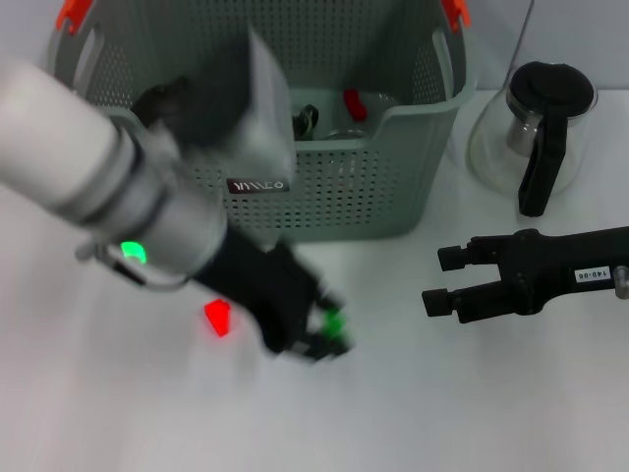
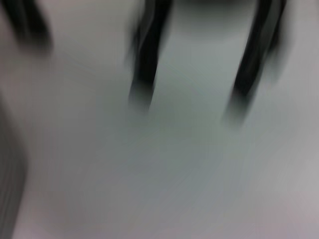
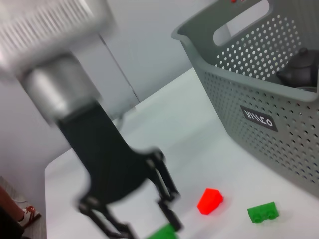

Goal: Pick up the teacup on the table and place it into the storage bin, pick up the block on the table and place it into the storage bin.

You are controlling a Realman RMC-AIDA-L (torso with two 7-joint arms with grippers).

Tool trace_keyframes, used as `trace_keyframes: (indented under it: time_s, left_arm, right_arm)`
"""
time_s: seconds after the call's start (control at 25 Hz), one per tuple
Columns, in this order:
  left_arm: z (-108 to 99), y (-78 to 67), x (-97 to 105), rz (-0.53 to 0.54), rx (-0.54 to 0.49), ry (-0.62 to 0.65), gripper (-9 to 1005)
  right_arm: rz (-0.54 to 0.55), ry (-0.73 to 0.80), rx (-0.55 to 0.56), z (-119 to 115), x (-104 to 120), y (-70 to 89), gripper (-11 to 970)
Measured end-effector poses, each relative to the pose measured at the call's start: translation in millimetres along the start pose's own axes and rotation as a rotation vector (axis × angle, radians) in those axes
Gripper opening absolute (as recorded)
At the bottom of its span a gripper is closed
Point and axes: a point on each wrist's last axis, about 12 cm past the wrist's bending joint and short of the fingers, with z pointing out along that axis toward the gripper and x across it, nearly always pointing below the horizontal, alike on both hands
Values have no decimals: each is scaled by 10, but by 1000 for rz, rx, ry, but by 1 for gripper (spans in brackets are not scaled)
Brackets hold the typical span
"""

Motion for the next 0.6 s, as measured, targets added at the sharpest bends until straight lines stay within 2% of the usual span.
trace_keyframes:
  time_s: [0.12,0.16,0.28,0.32,0.52,0.6]
  left_arm:
    - [-421,23,-167,-55,-14,-247,421]
    - [-608,87,-214,-82,-58,-341,423]
    - [-888,311,-266,-146,-190,-459,429]
    - [-964,462,-281,-187,-251,-478,431]
    - [-944,983,-311,-337,-413,-462,440]
    - [-875,1121,-308,-380,-449,-451,444]
  right_arm:
    - [4,1,0,-7,8,0,947]
    - [4,1,0,-7,8,0,947]
    - [9,1,-4,2,25,2,947]
    - [11,1,-4,6,29,2,947]
    - [9,5,-9,23,26,7,946]
    - [7,6,-10,27,22,8,946]
